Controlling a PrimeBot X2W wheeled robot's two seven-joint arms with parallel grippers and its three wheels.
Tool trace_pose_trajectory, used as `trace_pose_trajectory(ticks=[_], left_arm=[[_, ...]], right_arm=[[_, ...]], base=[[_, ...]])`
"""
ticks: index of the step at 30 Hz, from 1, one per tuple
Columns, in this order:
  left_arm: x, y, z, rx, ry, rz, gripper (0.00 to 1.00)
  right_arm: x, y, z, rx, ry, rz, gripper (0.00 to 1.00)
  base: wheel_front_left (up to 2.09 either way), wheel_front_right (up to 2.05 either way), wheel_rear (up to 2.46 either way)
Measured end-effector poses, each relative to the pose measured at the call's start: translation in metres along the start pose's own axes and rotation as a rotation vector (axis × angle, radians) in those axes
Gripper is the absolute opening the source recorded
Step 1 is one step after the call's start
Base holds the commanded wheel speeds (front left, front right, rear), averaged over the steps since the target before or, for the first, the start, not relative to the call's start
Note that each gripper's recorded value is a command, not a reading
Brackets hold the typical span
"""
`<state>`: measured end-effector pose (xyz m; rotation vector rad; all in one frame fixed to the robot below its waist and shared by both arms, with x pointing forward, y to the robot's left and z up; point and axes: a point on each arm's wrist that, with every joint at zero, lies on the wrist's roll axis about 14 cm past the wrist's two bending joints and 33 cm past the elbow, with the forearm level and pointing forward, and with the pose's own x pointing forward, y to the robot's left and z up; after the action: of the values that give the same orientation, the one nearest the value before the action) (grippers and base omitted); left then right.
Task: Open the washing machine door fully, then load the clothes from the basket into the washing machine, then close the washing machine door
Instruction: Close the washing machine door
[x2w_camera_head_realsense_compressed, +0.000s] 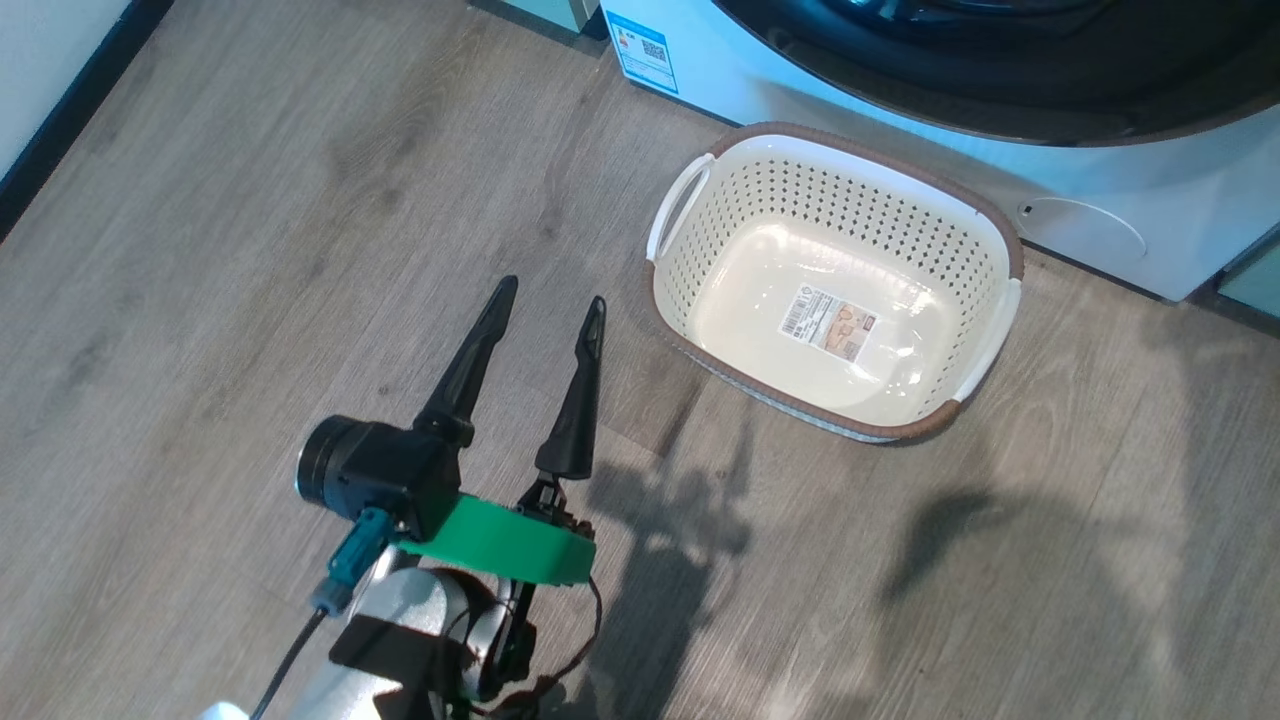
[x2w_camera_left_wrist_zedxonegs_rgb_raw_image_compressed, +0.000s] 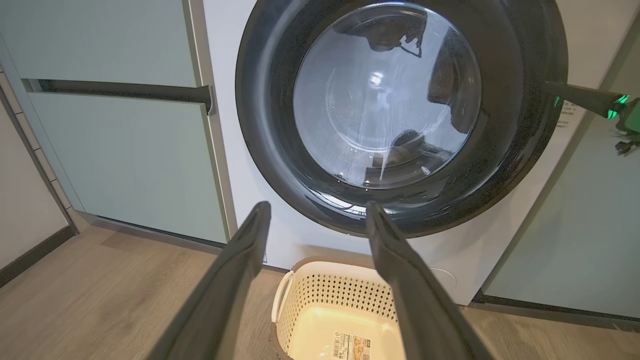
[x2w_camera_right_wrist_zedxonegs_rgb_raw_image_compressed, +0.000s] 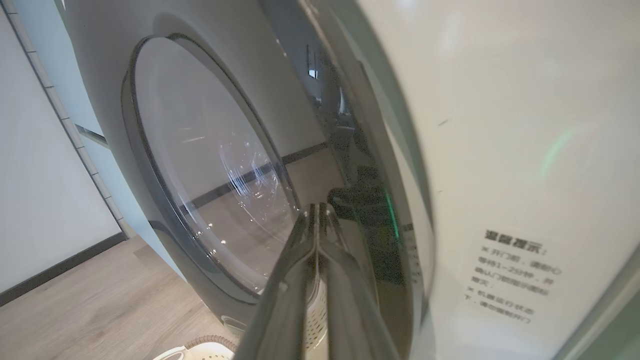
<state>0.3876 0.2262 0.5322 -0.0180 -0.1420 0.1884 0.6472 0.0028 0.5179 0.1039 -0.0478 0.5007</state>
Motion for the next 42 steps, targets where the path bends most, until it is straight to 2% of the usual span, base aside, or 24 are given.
trace_pose_trajectory(ticks=[10,18,25,30,34,40,42], left_arm=[[0.001,-0.002,-0.004,-0.001,0.011,-0.011,1.00],[0.003,-0.011,-0.001,-0.009,-0.003,-0.042,1.00],[0.007,-0.023,0.002,-0.024,-0.021,-0.087,1.00],[0.008,-0.039,0.002,-0.041,-0.025,-0.143,1.00],[0.008,-0.052,0.007,-0.051,-0.041,-0.187,1.00],[-0.002,-0.065,0.003,-0.062,-0.026,-0.244,1.00],[-0.003,-0.069,0.003,-0.063,-0.026,-0.263,1.00]], right_arm=[[0.000,-0.002,-0.008,-0.006,0.016,-0.004,0.00],[-0.014,0.012,0.001,-0.020,-0.009,0.036,0.00],[-0.059,0.022,-0.020,0.007,0.034,0.044,0.00],[-0.091,0.021,-0.008,0.012,-0.004,0.030,0.00],[-0.125,0.018,0.003,0.034,-0.039,-0.015,0.00],[-0.187,0.000,0.008,0.053,-0.064,-0.145,0.00],[-0.205,-0.006,0.009,0.052,-0.067,-0.187,0.35]], base=[[0.00,0.00,0.00],[0.00,0.00,0.00],[0.00,0.00,0.00],[0.00,0.00,0.00],[0.00,0.00,0.00],[0.00,0.00,0.00],[0.00,0.00,0.00]])
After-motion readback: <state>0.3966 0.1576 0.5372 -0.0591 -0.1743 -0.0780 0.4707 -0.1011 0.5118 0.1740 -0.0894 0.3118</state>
